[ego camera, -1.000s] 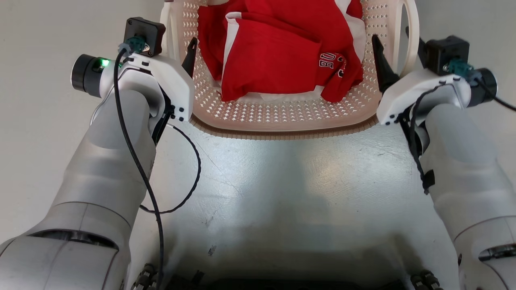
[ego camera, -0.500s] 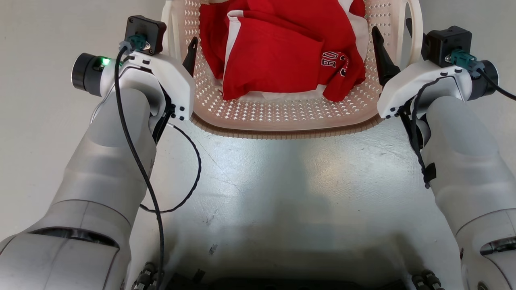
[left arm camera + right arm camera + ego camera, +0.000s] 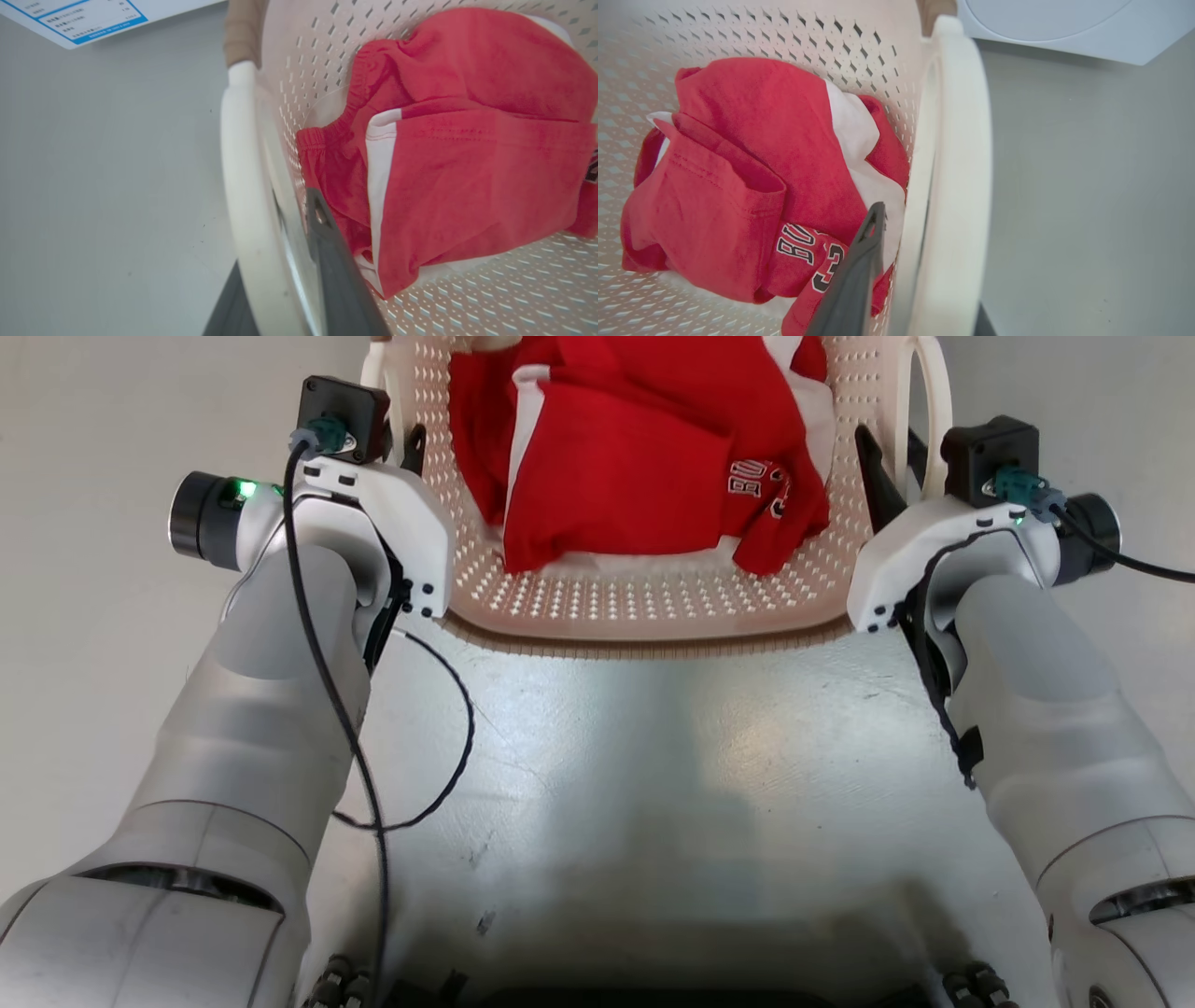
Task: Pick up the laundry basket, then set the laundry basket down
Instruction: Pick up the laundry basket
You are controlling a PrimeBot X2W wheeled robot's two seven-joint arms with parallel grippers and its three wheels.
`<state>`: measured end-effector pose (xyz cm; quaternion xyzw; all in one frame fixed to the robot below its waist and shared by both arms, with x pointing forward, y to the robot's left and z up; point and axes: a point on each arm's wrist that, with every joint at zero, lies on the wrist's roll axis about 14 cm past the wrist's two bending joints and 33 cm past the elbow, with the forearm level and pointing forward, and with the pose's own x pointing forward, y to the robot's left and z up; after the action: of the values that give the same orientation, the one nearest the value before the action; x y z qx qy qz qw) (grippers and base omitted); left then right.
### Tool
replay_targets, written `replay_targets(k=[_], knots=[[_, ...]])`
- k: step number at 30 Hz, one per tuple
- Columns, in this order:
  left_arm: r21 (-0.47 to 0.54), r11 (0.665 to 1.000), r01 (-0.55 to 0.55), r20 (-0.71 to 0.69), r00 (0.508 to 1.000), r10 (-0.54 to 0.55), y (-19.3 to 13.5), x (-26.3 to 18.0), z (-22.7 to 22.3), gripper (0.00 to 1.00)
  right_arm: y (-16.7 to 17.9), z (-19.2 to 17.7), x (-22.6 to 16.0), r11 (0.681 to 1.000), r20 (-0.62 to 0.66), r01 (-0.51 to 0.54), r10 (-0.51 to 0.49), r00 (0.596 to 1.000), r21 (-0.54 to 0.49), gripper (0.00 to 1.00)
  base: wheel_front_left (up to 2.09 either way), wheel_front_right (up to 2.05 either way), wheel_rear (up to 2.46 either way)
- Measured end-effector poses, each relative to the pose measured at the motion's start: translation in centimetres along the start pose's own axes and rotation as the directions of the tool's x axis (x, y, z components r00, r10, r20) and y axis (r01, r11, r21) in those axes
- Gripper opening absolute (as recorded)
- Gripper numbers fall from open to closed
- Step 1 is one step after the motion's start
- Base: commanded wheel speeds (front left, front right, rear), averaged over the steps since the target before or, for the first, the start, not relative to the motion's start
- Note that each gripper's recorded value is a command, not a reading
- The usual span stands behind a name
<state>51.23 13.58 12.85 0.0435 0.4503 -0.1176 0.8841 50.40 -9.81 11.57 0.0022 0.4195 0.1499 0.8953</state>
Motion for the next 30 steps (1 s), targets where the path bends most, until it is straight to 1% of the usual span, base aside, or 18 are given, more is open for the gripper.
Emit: replay_targets(k=[3, 7, 12, 13, 14, 21, 24, 25, 27, 30], knots=[[0.007, 1.000, 0.005, -0.022, 1.000, -0.005, -0.3, -0.5, 0.2, 0.00, 0.0, -0.4, -0.7, 1.000, -0.042, -0.001, 0.000, 0.999, -0.013, 0.00, 0.00, 0.00, 0.00], [0.013, 1.000, 0.010, -0.022, 1.000, -0.010, -0.6, -1.6, 0.8, 0.00, 0.1, 0.2, -1.6, 0.999, -0.073, -0.004, 0.001, 0.997, -0.036, 0.00, 0.00, 0.00, 0.00], [0.010, 1.000, 0.014, -0.056, 0.998, -0.013, -0.9, -3.8, 0.8, 0.00, 0.9, 1.6, -3.4, 0.997, -0.112, -0.025, 0.017, 0.994, -0.067, 0.00, 0.00, 0.00, 0.00], [-0.005, 1.000, 0.009, -0.059, 0.998, -0.009, -0.8, -4.3, 0.8, 0.00, 1.1, 1.7, -3.9, 0.997, -0.121, -0.031, 0.023, 0.992, -0.071, 0.00, 0.00, 0.00, 0.00], [-0.010, 1.000, 0.006, -0.071, 0.997, -0.007, -0.8, -4.8, 0.7, 0.00, 1.4, 1.9, -4.4, 0.997, -0.129, -0.037, 0.028, 0.991, -0.074, 0.00, 0.00, 0.00, 0.00], [0.035, 0.999, 0.028, -0.128, 0.991, -0.023, -2.0, -9.0, -0.1, 0.00, 3.2, 1.6, -9.4, 0.996, -0.212, -0.062, 0.047, 0.976, -0.066, 0.00, 0.00, 0.00, 0.00], [0.059, 0.998, 0.031, -0.113, 0.993, -0.024, -2.1, -10.8, 0.7, 0.00, 4.0, 2.2, -11.6, 0.994, -0.225, -0.081, 0.062, 0.972, -0.078, 0.00, 0.00, 0.00, 0.00], [0.059, 0.998, 0.031, -0.113, 0.993, -0.024, -2.1, -10.8, 0.7, 0.00, 4.0, 2.2, -11.6, 0.994, -0.225, -0.081, 0.062, 0.972, -0.078, 0.00, 0.00, 0.00, 0.00], [0.085, 0.996, 0.025, -0.088, 0.996, -0.017, -1.9, -12.0, 1.7, 0.00, 4.6, 2.5, -13.2, 0.992, -0.231, -0.092, 0.070, 0.970, -0.085, 0.00, 0.00, 0.00, 0.00], [0.115, 0.993, 0.031, -0.079, 0.997, -0.022, -2.4, -13.9, 2.5, 0.00, 5.2, 2.6, -15.5, 0.991, -0.237, -0.098, 0.073, 0.969, -0.095, 0.00, 0.00, 0.00, 0.00]])
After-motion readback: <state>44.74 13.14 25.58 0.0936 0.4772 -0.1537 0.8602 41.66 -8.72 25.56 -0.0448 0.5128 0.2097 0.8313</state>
